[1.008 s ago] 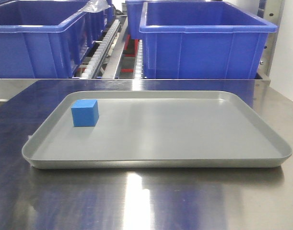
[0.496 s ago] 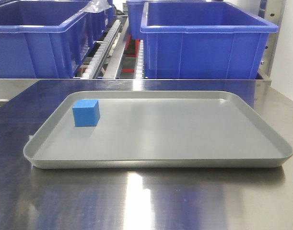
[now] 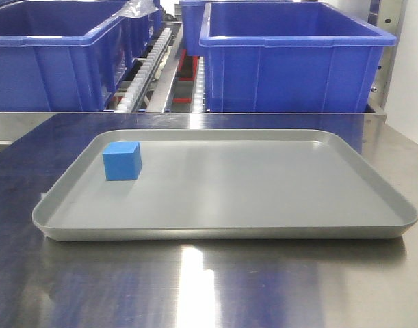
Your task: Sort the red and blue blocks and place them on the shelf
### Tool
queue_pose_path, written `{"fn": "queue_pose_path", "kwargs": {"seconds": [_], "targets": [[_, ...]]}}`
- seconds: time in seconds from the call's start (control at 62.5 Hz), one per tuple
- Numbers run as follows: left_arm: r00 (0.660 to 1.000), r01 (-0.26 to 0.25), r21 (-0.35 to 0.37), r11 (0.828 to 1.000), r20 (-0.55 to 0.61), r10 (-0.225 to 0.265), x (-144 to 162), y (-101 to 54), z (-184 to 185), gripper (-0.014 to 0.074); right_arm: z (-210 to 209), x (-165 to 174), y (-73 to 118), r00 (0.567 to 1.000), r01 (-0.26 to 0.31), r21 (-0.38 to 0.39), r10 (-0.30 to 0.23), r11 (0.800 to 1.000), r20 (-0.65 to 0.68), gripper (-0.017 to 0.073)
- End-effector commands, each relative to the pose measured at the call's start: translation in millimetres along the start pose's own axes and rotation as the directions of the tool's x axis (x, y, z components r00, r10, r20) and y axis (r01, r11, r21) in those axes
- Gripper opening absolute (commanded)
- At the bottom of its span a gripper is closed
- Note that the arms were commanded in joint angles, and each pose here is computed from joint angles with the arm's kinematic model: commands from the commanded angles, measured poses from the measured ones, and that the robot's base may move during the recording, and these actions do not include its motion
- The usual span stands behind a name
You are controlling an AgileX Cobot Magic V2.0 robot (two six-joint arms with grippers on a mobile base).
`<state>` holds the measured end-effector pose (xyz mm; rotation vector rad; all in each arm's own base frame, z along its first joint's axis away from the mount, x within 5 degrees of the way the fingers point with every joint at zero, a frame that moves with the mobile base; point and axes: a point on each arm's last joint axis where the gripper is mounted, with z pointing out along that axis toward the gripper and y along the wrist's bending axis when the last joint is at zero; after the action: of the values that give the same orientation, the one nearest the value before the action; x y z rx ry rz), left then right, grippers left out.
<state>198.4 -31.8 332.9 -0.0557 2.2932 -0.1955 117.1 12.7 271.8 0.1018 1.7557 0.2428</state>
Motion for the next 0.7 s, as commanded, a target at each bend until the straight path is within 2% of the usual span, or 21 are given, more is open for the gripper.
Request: {"fn": "queue_pose_path", "kwargs": {"seconds": [0.0, 0.368, 0.496, 0.608, 0.688], "targets": [[0.996, 0.017, 0.037, 0.999, 0.087, -0.02, -13.8, -5.5, -4.5, 0.0129, -1.9, -18.3, 2.9, 0.992, 0.012, -0.015, -0.01, 1.0, 0.122, 0.0056], [0.994, 0.013, 0.038, 0.999, 0.107, -0.017, -18.0, -6.1, 4.4, 0.0129, -1.9, -18.3, 2.9, 0.992, 0.012, -0.015, -0.01, 1.0, 0.122, 0.0056], [0.99, -0.007, 0.03, 1.0, 0.144, 0.003, -21.3, -5.6, 4.0, 0.0139, -1.9, -18.3, 2.9, 0.992, 0.012, -0.015, -0.01, 1.0, 0.122, 0.0056], [0.991, -0.027, 0.019, 0.999, 0.129, 0.024, -21.3, -5.0, 10.5, 0.0242, -1.9, -18.3, 2.9, 0.992, 0.012, -0.015, -0.01, 1.0, 0.122, 0.0056], [0.998, -0.011, 0.017, 1.0, 0.066, 0.009, -17.2, -5.0, 19.4, 0.0387, -1.9, -18.3, 2.9, 0.992, 0.012, -0.015, -0.01, 1.0, 0.122, 0.0056]]}}
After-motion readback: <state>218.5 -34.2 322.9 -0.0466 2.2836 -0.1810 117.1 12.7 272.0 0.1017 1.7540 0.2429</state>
